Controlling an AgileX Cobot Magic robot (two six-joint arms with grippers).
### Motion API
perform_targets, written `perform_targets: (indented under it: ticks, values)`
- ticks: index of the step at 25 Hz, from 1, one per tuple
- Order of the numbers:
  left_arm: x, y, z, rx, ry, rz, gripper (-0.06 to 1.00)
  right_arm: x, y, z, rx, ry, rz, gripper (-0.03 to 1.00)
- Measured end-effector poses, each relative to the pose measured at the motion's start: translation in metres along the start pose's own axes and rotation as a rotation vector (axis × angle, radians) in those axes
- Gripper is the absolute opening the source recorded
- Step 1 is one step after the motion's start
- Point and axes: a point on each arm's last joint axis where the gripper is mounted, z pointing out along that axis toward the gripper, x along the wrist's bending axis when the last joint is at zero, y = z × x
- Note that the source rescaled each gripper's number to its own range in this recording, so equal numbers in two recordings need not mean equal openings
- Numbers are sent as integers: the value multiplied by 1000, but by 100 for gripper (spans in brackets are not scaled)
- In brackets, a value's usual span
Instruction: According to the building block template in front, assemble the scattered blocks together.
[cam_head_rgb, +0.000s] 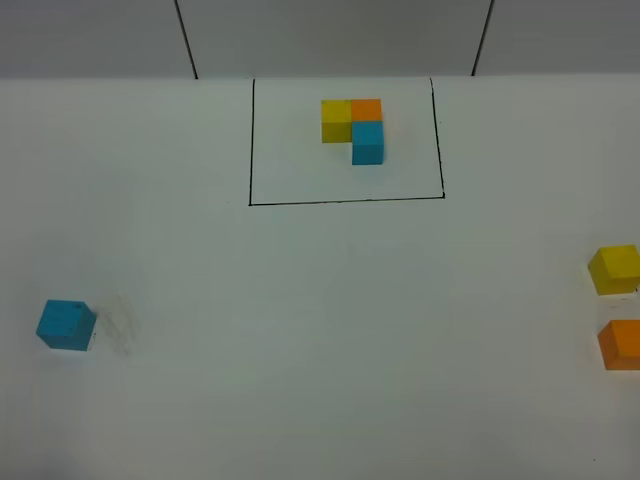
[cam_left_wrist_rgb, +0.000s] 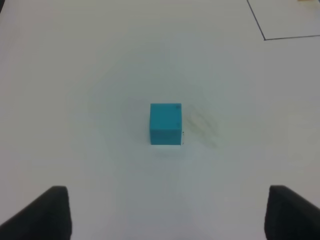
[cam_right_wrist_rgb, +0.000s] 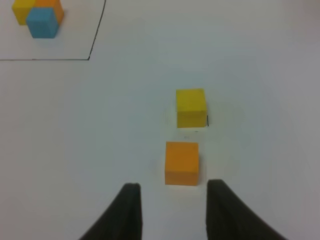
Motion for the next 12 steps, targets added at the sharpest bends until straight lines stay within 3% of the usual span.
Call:
perform_targets:
  ticks: [12]
  values:
    - [0,0,0,2,0,0,65,0,0,0,0,0,0,7]
